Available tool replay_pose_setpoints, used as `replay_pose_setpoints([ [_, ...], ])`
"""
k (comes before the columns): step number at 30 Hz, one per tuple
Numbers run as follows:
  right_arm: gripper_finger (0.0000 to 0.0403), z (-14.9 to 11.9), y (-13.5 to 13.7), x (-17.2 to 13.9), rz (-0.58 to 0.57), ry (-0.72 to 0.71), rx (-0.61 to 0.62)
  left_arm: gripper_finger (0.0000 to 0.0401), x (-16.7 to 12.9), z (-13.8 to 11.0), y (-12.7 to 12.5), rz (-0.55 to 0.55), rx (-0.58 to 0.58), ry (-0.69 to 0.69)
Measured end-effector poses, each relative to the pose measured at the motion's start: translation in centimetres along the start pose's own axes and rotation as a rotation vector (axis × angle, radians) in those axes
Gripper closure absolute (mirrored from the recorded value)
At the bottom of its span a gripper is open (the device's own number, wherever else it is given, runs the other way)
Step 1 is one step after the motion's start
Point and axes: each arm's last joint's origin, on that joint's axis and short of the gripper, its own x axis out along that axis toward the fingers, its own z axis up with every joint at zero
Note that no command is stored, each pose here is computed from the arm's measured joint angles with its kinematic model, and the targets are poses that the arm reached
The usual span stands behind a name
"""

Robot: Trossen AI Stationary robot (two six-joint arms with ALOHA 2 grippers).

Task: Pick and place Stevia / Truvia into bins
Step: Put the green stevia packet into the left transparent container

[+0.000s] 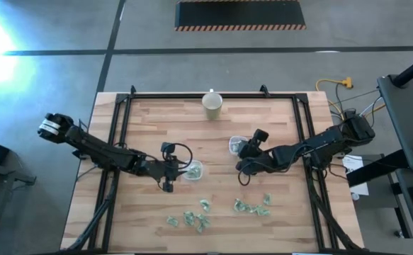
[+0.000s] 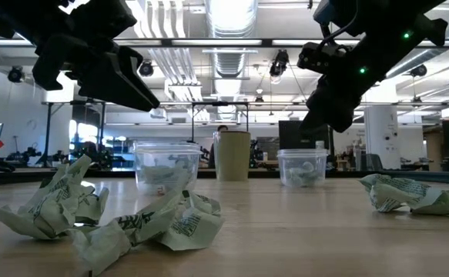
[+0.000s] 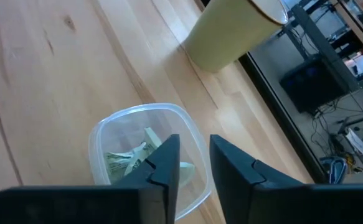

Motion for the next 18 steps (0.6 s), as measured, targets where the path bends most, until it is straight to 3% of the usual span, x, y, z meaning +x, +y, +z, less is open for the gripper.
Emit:
replay_pose_setpoints([
  [6,0.0306,0.1,0.3,-0.5,0.016,-0.014,-0.027,0.0283,0.0,0.1,-0.2,-0.069,-0.005,-0.007],
  [11,0.0307,0.0,0.9,-1.4,0.045,-0.036,-0.075,0.0283,-0.1,0.3,-0.6,-0.224,-0.012,-0.025],
  [18,0.0318,-0.2,1.6,-2.2,0.077,-0.059,-0.125,0.0283,-0.4,0.2,-1.5,-0.478,-0.109,-0.009],
])
